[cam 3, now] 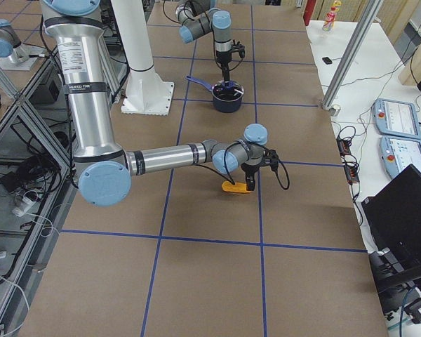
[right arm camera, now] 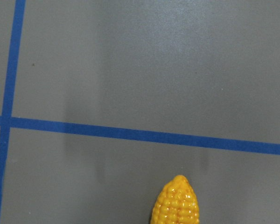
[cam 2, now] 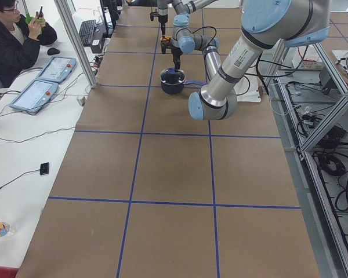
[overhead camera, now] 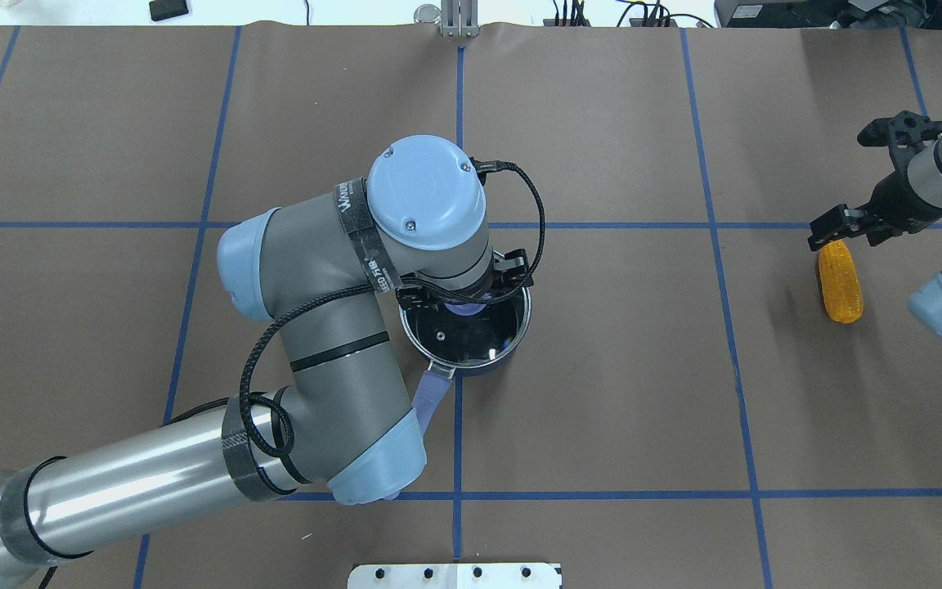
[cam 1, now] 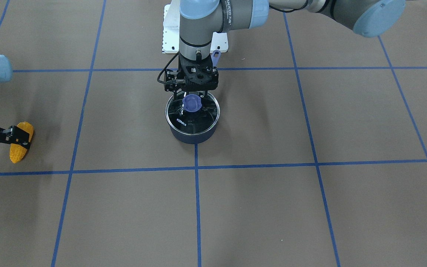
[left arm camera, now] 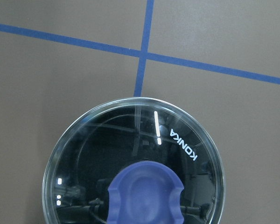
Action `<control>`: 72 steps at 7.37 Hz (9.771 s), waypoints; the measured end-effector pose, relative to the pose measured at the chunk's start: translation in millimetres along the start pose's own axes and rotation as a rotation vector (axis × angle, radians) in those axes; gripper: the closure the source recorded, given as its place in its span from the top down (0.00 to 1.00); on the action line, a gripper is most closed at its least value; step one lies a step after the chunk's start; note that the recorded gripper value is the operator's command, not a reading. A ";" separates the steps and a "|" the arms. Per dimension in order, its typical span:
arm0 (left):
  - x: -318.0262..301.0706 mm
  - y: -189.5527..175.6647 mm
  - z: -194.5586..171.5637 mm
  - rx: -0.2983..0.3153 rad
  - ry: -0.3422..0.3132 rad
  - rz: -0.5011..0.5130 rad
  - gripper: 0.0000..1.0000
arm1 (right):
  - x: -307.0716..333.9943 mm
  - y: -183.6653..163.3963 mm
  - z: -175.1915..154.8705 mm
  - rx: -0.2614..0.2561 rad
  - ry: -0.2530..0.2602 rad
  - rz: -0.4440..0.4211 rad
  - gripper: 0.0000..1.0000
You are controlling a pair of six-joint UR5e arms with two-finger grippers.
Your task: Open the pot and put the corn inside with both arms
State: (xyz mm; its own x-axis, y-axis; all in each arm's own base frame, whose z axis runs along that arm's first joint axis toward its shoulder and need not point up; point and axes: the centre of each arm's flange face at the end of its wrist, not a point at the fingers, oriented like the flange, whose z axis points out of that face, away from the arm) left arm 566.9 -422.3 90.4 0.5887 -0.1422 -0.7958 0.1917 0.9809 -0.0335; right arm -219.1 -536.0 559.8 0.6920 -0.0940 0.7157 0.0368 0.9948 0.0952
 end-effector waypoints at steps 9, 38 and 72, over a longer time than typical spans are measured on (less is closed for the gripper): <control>-2.9 -12.6 22.0 0.019 -0.006 0.016 0.77 | -1.3 -0.4 -0.8 0.002 -0.001 -0.001 1.00; -420.3 -196.4 -56.2 0.032 -0.146 0.364 0.49 | -47.4 1.5 -30.4 0.065 -0.066 0.023 0.00; -573.4 -152.5 -62.6 -0.059 0.112 0.368 0.97 | -512.5 33.1 -79.7 0.144 -0.144 0.351 0.00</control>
State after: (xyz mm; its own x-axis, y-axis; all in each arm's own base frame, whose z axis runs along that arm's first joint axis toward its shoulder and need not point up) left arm 150.9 -482.0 513.9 0.5196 0.2326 -0.8222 -0.0633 0.9701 0.2345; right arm -515.1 -451.7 141.0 0.5357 0.2356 0.8109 -0.2924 0.9526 -0.0837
